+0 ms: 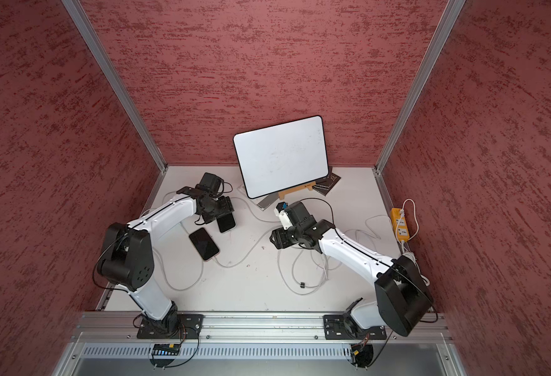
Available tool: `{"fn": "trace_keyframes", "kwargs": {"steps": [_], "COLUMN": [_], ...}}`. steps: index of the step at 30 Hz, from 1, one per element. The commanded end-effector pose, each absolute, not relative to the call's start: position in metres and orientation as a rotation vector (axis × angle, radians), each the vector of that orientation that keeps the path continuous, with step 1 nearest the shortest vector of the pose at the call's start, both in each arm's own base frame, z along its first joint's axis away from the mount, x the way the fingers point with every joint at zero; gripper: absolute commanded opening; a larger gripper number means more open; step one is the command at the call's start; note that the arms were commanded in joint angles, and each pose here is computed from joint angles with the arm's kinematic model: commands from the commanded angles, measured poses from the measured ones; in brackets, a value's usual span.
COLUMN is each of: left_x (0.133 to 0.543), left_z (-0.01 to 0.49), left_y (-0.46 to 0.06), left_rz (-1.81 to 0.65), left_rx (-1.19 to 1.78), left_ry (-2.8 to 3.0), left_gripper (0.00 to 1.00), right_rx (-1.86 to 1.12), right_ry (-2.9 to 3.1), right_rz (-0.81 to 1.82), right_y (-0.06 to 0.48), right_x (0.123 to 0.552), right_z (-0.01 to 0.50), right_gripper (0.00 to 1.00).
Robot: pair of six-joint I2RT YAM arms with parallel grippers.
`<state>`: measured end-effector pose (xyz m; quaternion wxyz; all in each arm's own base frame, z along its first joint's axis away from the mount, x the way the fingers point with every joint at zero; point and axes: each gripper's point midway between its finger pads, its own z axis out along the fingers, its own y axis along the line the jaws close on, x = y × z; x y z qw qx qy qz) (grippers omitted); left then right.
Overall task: Plug the charging cable into the phone
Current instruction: Pick up the phone at the center of the board, then pick up the charging cable from the center of the board.
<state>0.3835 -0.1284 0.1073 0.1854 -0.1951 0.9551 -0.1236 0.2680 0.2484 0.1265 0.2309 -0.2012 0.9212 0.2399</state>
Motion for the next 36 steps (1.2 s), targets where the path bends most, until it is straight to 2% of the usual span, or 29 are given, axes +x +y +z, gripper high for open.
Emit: {"fn": "trace_keyframes", "kwargs": {"steps": [1,6,8,11,14,24,36], "left_x": [0.375,0.362,0.357,0.351,0.348,0.348,0.349], "left_z": [0.113,0.130,0.130,0.125,0.123,0.121,0.120], "left_y": [-0.138,-0.137,-0.135,-0.131,-0.129,-0.130,-0.129], "left_rz": [-0.462,-0.512,-0.503,-0.490,-0.484,-0.483,-0.473], "left_rx": [-0.532,-0.513,-0.518,-0.527,-0.529,-0.522,-0.520], "left_ry": [2.672,2.618,2.609,2.609,2.608,2.617,2.618], "left_gripper": [0.00,0.00,0.00,0.00,0.00,0.00,0.00], "right_rx": [-0.455,-0.389,-0.365,-0.333,-0.291,-0.254,-0.185], "right_ry": [2.656,2.637,2.612,2.612,2.672,2.784,2.808], "right_rz": [0.503,0.440,0.448,0.530,0.575,0.422,0.249], "right_y": [0.214,0.202,0.206,0.223,0.239,0.254,0.237], "right_x": [0.253,0.255,0.262,0.273,0.282,0.317,0.313], "right_z": [0.114,0.120,0.124,0.123,0.105,0.052,0.046], "right_gripper": [0.64,0.60,0.51,0.33,0.24,0.25,0.32]}}
